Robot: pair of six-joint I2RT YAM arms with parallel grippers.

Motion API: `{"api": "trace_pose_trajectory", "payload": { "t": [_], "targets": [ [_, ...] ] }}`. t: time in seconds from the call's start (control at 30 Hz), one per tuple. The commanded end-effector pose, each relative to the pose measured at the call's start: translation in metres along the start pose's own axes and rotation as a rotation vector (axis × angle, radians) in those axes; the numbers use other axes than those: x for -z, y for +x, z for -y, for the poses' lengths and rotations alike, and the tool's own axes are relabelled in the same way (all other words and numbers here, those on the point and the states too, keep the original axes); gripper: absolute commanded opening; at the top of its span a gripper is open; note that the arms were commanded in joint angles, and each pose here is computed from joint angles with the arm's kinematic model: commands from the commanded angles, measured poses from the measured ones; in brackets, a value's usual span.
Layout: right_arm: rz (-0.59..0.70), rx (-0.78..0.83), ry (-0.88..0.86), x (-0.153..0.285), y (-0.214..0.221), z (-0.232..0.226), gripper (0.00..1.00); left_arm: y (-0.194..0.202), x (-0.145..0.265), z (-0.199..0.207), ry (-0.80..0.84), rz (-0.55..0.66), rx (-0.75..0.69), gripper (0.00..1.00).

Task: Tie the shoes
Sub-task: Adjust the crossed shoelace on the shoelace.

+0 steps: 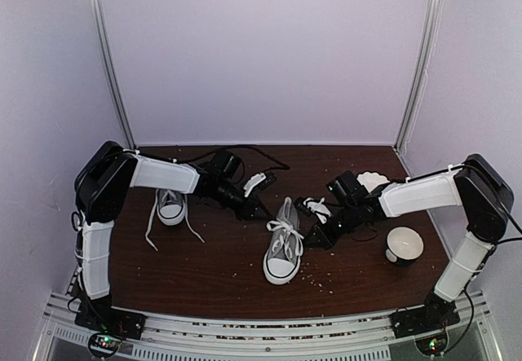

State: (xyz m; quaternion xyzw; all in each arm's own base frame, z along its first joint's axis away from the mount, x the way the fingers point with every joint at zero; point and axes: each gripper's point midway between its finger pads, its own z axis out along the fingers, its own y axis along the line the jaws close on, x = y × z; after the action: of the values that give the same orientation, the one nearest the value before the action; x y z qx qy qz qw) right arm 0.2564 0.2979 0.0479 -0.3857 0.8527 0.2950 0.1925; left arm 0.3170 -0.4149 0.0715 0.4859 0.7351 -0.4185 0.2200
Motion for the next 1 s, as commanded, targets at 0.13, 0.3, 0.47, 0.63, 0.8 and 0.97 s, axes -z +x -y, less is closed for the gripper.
{"api": "trace_pose_trajectory", "payload": {
  "t": [0.13,0.3,0.47,0.63,0.8,0.97],
  "targets": [
    [-0.012,0.004,0.011,0.004,0.003,0.001,0.00,-0.018,0.015,0.014,0.034,0.048,-0.084,0.00],
    [-0.002,-0.001,-0.005,0.001,-0.002,0.000,0.00,-0.034,0.016,0.036,0.107,0.066,-0.193,0.27],
    [-0.006,0.003,-0.010,0.001,-0.004,0.000,0.00,-0.030,0.002,0.035,0.210,-0.005,-0.175,0.40],
    [-0.010,-0.001,-0.013,0.000,-0.003,0.000,0.00,-0.033,-0.005,0.054,0.200,-0.024,-0.364,0.48],
    [-0.006,-0.003,-0.021,0.000,-0.004,-0.002,0.00,-0.029,-0.011,0.047,0.188,-0.103,-0.415,0.50],
    [-0.006,-0.005,-0.022,0.000,-0.005,-0.002,0.00,-0.017,-0.019,0.047,0.198,-0.170,-0.452,0.49]
  ]
}}
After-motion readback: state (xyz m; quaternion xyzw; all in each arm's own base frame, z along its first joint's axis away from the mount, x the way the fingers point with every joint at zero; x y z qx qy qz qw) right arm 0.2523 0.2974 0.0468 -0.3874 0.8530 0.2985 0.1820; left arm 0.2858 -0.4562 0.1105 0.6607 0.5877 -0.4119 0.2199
